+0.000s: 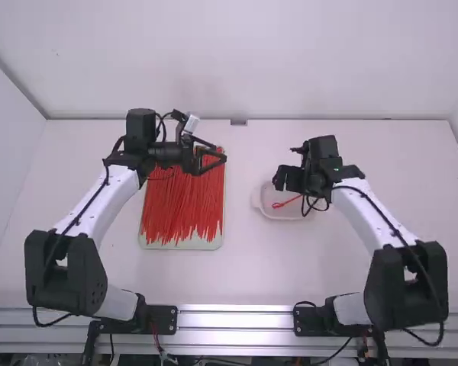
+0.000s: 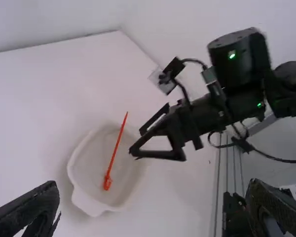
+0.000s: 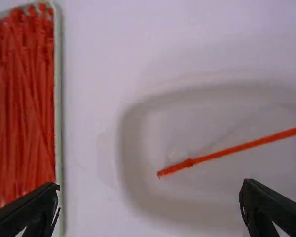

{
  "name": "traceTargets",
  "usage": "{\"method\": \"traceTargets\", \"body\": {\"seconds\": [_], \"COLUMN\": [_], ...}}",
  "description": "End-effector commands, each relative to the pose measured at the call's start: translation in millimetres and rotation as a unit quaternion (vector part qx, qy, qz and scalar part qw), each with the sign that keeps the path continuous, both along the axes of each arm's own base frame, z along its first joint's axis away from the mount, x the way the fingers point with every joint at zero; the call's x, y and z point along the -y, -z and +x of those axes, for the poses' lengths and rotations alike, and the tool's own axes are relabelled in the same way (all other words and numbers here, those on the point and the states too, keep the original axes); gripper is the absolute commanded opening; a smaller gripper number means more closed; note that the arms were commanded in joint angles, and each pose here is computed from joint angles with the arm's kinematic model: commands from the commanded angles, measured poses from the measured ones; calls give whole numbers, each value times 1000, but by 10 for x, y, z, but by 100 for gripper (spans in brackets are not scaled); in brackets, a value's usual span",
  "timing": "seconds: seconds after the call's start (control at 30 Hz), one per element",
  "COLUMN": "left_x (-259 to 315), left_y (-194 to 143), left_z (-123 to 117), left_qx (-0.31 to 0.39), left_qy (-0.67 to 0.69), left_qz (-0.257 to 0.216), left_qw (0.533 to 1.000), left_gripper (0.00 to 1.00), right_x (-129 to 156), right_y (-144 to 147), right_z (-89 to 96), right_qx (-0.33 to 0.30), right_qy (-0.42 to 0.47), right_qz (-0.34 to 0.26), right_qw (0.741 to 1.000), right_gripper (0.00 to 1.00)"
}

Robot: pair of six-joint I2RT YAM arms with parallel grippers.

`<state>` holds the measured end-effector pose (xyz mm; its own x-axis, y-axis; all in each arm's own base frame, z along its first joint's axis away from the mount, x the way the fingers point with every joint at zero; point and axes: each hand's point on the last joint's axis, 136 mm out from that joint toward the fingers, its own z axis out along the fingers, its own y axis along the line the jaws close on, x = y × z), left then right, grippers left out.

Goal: Fasten the cable tie

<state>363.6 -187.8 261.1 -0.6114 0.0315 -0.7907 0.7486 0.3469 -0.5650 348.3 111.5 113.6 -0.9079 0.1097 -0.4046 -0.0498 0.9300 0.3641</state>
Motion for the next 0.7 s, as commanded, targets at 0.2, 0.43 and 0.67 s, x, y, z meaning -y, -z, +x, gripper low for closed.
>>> {"method": "traceTargets", "body": {"seconds": [0.2, 0.43, 0.67], "left_x": [-86, -189, -335], "left_y": [-238, -196, -195], "left_z": [-178, -156, -99], "left_qx": [48, 23, 30], "left_qy": [-20, -74, -110], "left_qz": [41, 74, 81], "left_qw": [998, 994, 990], "left_gripper": [99, 99, 96], "right_x": [37, 56, 202], "right_y": [-561, -727, -723], "right_z": [-240, -405, -401], "right_qx": [43, 54, 71], "right_qy": [0, -3, 9], "right_qz": [11, 12, -5], "right_qw": [999, 998, 997], "right_gripper": [98, 98, 95]}}
